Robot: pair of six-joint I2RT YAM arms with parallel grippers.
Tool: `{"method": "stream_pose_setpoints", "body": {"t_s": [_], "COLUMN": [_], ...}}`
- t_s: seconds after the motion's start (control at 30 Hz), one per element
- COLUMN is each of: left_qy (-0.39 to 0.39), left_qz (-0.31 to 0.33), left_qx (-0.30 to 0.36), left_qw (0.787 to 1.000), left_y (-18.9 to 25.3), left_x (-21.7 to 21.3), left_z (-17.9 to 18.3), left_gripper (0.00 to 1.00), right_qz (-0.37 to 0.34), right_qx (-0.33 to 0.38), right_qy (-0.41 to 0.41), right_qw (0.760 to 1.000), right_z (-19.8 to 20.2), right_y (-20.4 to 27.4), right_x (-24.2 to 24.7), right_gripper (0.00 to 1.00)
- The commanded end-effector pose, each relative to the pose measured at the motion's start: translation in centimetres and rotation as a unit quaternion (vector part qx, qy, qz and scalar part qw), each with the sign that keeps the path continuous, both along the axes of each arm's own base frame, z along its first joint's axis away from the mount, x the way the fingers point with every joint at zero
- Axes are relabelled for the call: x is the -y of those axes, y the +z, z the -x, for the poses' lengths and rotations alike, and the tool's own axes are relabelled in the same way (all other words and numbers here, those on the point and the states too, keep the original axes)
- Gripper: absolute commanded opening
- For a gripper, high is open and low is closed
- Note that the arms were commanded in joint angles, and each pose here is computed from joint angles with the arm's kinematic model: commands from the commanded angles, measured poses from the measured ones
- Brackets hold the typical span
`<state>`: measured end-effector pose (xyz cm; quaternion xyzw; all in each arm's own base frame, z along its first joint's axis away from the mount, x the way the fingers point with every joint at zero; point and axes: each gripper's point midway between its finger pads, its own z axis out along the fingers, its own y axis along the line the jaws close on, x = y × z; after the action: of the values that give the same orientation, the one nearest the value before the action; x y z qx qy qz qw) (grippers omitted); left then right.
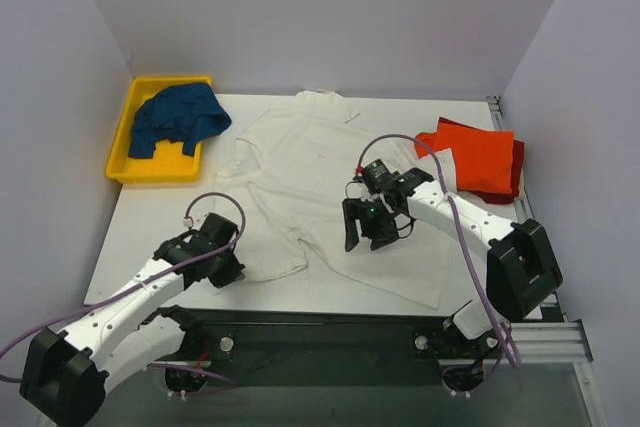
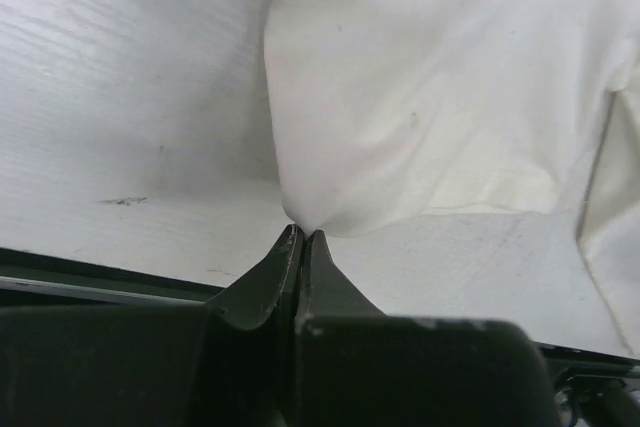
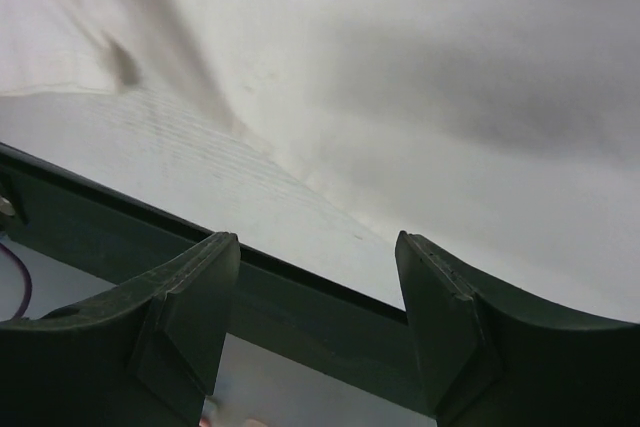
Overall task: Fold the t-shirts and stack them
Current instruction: Grap the side of the flattened tshirt closest away from the robot with both arms
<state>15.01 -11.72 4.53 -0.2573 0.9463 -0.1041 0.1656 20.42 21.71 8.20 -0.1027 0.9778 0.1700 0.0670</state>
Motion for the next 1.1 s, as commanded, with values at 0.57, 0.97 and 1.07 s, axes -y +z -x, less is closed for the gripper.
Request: {"method": "stream_pose_setpoints", "body": {"t_s": [0.57, 0.97, 1.07], "left_qy": [-0.06, -0.091, -0.091], "left_qz": [0.002, 0.016, 0.025], "left_qx": [0.093, 0.092, 0.091], "left_qw": [0.994, 0.991, 0.991], "left_y": [6.9, 8.0, 7.6], "left_x": [-3.1, -2.6, -2.3], "left_z": [-2.6, -3.6, -3.8], "left_gripper": [0.0, 0.0, 0.0], "right_qz": [0.164, 0.241, 0.217], "right_qx": [-0.035, -0.046, -0.027], "right_qy": [-0.292, -0.425, -0.456], "right_qw": [0.942, 0.871, 0.862], "right_z": [8.5, 14.2, 13.9], "right_y": [-3.9, -4.5, -4.6], "right_x": [12.3, 18.8, 19.1], "right_gripper": [0.67, 0.62, 0.6]}}
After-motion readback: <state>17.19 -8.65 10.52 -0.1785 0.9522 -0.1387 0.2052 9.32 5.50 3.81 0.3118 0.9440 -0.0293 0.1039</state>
